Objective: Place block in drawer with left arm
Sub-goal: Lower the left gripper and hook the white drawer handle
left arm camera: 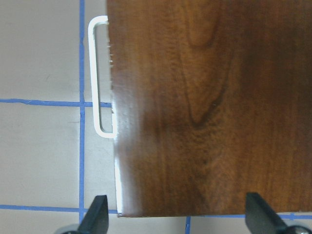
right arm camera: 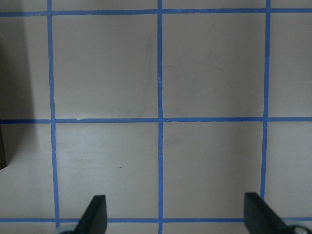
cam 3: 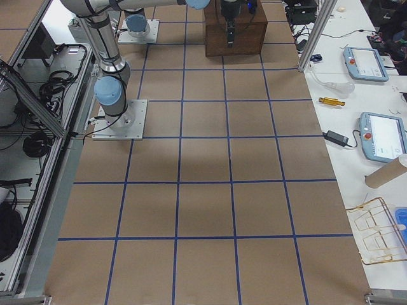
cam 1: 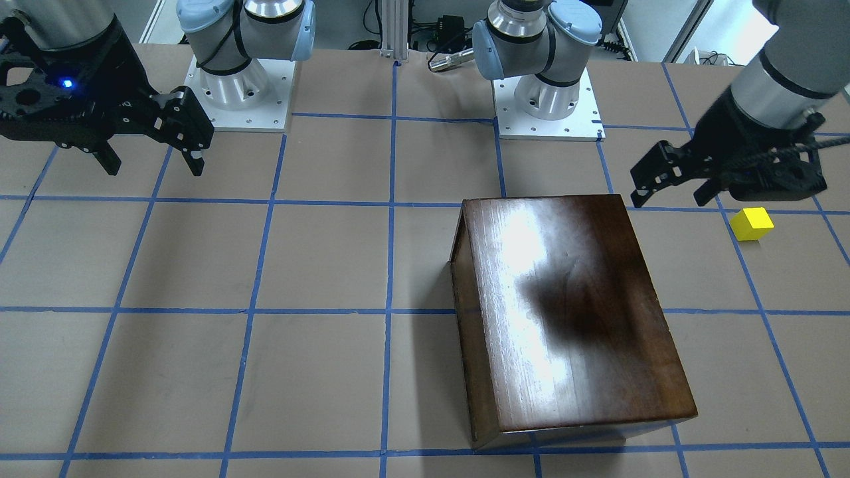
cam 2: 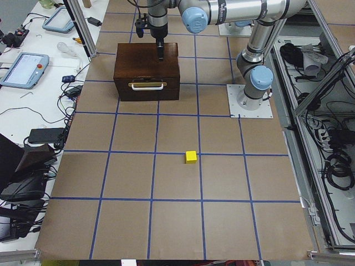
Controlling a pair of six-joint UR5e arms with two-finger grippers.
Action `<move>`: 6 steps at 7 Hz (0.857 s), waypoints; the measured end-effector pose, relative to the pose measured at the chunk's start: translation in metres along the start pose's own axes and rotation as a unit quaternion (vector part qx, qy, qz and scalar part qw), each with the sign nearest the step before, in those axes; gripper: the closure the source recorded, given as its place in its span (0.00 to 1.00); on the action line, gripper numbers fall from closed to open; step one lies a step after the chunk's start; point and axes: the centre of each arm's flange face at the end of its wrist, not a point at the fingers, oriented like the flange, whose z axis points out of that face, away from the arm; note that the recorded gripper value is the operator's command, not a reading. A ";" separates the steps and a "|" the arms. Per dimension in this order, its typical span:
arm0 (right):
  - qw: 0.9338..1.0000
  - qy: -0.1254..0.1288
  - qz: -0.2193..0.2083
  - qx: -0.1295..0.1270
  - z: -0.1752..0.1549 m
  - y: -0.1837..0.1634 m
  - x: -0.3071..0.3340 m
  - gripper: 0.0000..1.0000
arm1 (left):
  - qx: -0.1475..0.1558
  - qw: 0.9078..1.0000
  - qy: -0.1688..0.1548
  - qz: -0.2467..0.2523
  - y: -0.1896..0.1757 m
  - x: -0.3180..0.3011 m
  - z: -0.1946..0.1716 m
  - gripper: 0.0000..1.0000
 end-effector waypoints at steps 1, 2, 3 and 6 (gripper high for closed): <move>1.000 0.000 0.000 0.000 0.000 0.000 0.000 0.00 | -0.012 1.000 0.006 0.001 -0.009 -0.031 0.016 0.00; 1.000 0.000 0.000 0.000 0.000 0.000 0.000 0.00 | -0.025 1.000 0.013 0.000 -0.017 -0.060 0.033 0.00; 1.000 0.000 0.000 0.000 0.000 0.000 0.000 0.00 | -0.031 0.999 0.022 -0.005 -0.025 -0.081 0.049 0.00; 1.000 0.000 0.000 0.001 -0.001 0.000 0.000 0.00 | -0.037 0.997 0.060 -0.013 -0.048 -0.100 0.091 0.00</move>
